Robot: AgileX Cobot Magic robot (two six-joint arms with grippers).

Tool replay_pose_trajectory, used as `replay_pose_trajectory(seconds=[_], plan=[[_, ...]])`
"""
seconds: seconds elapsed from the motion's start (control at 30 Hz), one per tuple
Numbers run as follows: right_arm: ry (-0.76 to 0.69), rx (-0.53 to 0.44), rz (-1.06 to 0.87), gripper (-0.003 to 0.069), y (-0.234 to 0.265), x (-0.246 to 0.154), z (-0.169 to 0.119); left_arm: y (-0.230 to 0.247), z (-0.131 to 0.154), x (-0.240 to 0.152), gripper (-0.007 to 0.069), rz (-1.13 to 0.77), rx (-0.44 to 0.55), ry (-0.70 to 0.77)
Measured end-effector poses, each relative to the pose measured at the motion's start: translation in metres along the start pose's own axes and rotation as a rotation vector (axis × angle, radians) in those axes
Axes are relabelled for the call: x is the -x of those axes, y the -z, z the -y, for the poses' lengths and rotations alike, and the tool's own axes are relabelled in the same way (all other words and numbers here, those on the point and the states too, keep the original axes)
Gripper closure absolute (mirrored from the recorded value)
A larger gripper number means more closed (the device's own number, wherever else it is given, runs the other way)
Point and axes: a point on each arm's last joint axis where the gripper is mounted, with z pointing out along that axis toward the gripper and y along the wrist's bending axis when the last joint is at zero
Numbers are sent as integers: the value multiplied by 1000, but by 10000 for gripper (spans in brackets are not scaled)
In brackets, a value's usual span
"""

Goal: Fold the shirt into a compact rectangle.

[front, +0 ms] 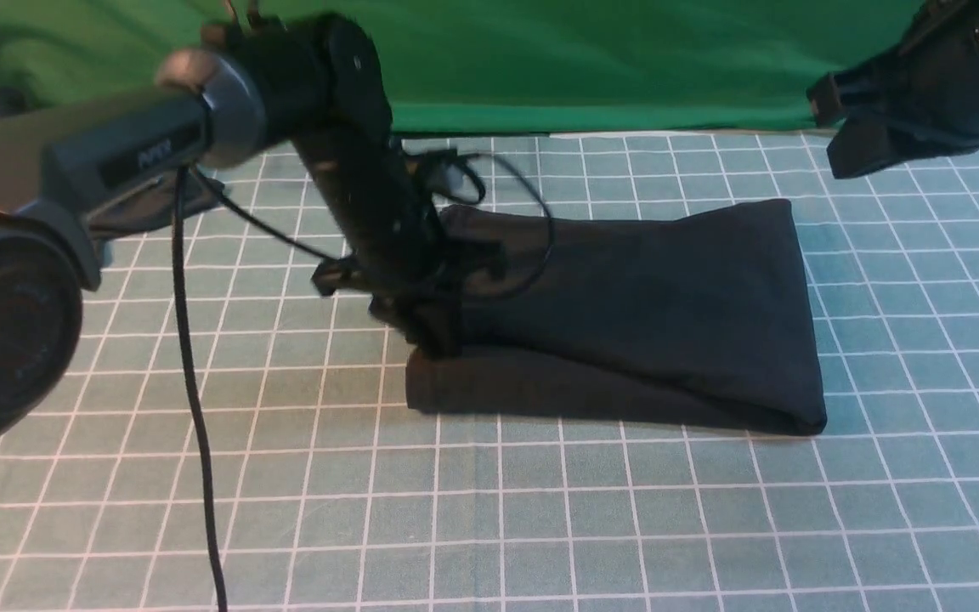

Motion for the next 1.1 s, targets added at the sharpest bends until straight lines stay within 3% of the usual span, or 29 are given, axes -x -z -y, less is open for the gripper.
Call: replay_pose_trajectory(seconds=[0.3, 0.43, 0.5, 0.67, 0.77, 0.9, 1.1], plan=[[32, -44, 8, 638, 20, -6, 1, -6, -5, 1, 516, -20, 39, 40], [54, -86, 70, 638, 54, -14, 0, 22, -1, 0, 516, 55, 76, 13], [58, -109, 127, 638, 86, -25, -3, 60, 7, -6, 514, 155, 84, 5], [63, -121, 250, 638, 145, -54, -9, 103, 31, -24, 508, 248, 8, -17], [52, -118, 310, 638, 171, -70, -13, 90, 51, -26, 505, 225, -2, -60], [43, -116, 327, 638, 180, -93, -13, 61, 63, -26, 502, 157, 57, -94], [15, -132, 122, 635, 123, -125, -1, 21, 47, -31, 477, 99, 147, -31]])
